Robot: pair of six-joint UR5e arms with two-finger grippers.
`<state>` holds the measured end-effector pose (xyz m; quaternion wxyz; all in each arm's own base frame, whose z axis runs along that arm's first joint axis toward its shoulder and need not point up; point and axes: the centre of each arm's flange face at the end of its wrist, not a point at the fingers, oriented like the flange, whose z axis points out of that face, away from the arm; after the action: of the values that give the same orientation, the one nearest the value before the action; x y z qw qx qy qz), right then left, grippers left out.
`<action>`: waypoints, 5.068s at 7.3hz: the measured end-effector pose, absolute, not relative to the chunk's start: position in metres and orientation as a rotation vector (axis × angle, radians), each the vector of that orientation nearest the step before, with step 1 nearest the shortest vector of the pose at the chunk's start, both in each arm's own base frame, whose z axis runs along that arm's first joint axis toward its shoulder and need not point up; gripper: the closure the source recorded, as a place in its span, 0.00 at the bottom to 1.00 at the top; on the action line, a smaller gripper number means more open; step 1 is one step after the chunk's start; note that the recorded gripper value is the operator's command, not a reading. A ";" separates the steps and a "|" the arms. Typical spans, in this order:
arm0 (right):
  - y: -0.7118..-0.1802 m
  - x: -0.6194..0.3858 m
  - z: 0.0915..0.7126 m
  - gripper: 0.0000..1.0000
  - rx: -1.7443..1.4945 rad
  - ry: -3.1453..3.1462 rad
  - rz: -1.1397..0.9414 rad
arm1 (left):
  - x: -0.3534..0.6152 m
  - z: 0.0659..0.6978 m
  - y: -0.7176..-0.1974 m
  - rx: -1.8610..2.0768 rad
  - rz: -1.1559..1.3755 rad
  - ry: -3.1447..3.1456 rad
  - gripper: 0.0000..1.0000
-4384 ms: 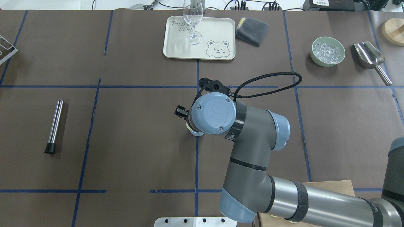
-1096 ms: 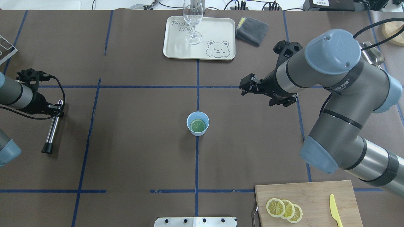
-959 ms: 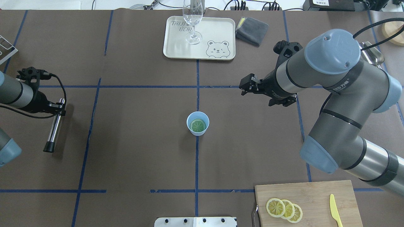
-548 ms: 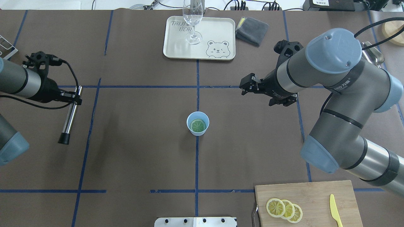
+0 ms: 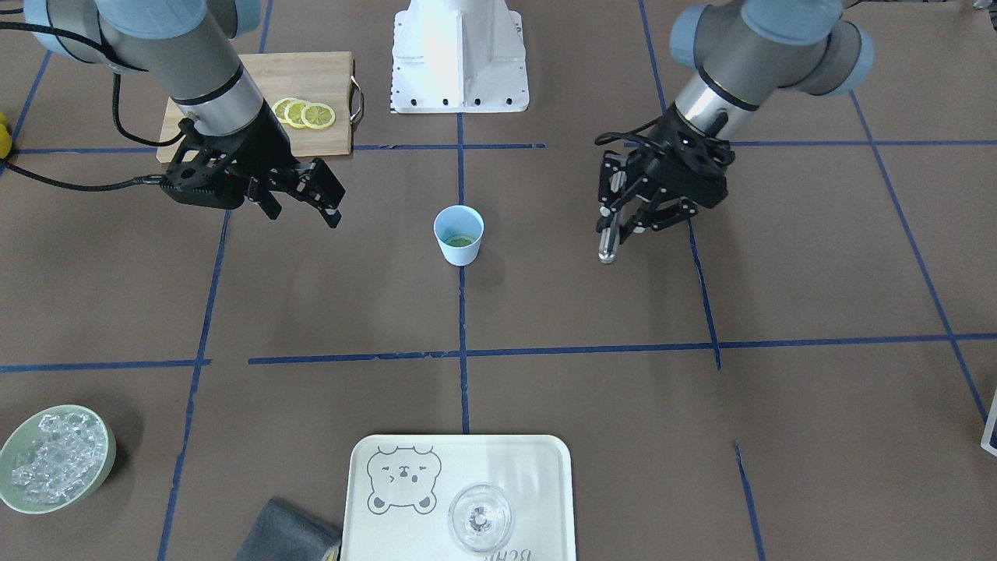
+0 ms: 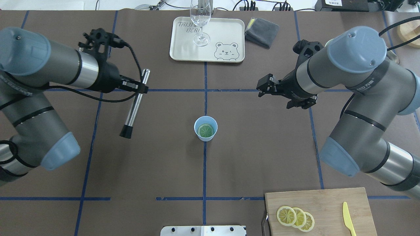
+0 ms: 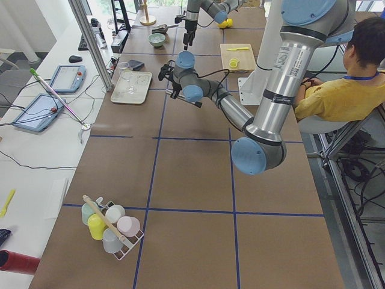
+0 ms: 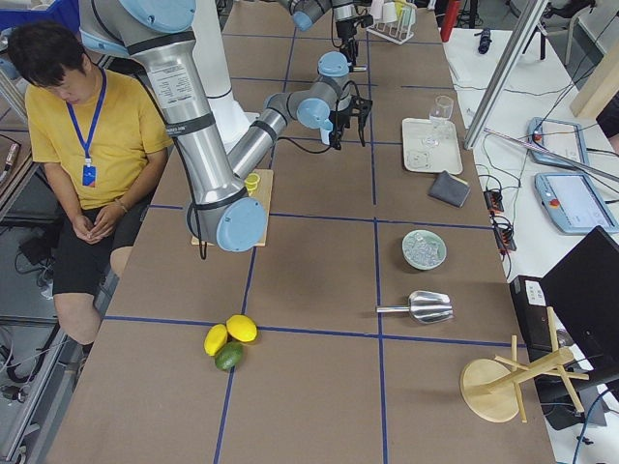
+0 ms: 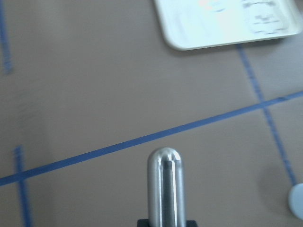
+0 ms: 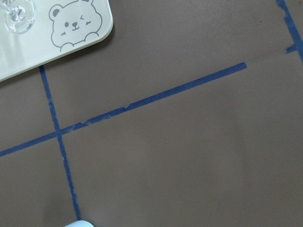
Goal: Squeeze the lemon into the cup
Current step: 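Lift the steel rod with the left gripper and carry it toward the cup, then lower the steel rod into the blue cup and press the lemon with the left gripper, then lift the steel rod out of the cup and carry it back with the left gripper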
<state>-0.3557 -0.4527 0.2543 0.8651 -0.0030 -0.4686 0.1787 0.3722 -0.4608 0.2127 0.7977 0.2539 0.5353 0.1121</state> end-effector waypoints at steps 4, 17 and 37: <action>-0.471 -0.316 0.287 0.00 0.013 -0.947 0.336 | 0.430 0.138 -0.395 1.043 0.036 1.288 1.00; -0.472 -0.317 0.288 0.00 0.013 -0.945 0.331 | 0.575 0.193 -0.342 1.234 -0.299 1.073 1.00; -0.475 -0.318 0.302 0.00 -0.003 -0.924 0.340 | 0.358 0.346 -0.495 0.286 0.169 0.861 1.00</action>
<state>-0.3179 -0.4748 0.3020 0.8812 -0.0015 -0.4435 0.1634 0.3576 -0.4948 0.3463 0.8953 0.1380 0.4156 0.0815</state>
